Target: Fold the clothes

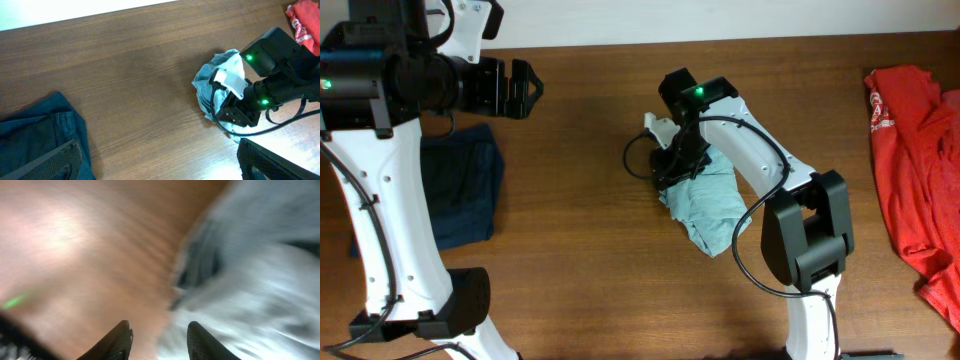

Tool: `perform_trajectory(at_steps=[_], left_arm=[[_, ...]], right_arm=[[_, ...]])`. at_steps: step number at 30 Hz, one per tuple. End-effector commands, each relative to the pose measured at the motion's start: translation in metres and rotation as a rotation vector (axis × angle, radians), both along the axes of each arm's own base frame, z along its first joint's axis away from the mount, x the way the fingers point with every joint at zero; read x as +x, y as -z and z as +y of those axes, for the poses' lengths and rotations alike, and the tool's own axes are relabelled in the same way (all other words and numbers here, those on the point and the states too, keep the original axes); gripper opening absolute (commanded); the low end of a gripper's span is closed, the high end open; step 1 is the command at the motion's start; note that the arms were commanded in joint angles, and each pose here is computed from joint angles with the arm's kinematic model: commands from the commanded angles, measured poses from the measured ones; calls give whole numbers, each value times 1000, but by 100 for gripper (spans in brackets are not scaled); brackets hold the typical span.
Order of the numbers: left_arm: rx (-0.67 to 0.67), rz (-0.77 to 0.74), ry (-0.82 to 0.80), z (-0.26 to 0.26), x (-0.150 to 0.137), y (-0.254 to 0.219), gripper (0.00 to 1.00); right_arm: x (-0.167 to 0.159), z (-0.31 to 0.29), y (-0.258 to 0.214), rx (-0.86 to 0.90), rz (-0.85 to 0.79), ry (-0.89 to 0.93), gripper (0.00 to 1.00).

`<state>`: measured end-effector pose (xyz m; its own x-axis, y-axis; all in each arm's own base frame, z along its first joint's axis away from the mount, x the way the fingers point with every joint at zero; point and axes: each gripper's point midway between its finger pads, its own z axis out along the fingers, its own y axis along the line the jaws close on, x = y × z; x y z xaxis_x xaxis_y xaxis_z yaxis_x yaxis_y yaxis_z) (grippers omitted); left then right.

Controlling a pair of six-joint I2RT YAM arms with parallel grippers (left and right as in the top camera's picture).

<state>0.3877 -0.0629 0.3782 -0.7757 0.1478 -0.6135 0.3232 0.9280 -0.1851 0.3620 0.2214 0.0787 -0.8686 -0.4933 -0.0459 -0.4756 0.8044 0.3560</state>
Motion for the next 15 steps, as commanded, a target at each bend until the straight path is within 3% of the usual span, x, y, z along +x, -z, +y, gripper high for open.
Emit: perform_trajectory(at_steps=[1,6,9,11,13,15], left_arm=[[2,-26,7,0,-6,-8,99],[2,-26,7,0,-6,-8,99],[2,-26,7,0,-6,-8,99],[2,-26,7,0,-6,-8,99],[2,-26,7,0,-6,-8,99],[2,-26,7,0,-6,-8,99]], right_arm=[[-6,18,-27,164,-11,-70,39],[30,-23,-62,190,-120,109,42],[57,-72,-73,143,-161,329,41],[69,-97,-68,116,-157,439,12],[76,-106,-62,104,-151,491,4],[83,-105,-48,102,-126,535,4]])
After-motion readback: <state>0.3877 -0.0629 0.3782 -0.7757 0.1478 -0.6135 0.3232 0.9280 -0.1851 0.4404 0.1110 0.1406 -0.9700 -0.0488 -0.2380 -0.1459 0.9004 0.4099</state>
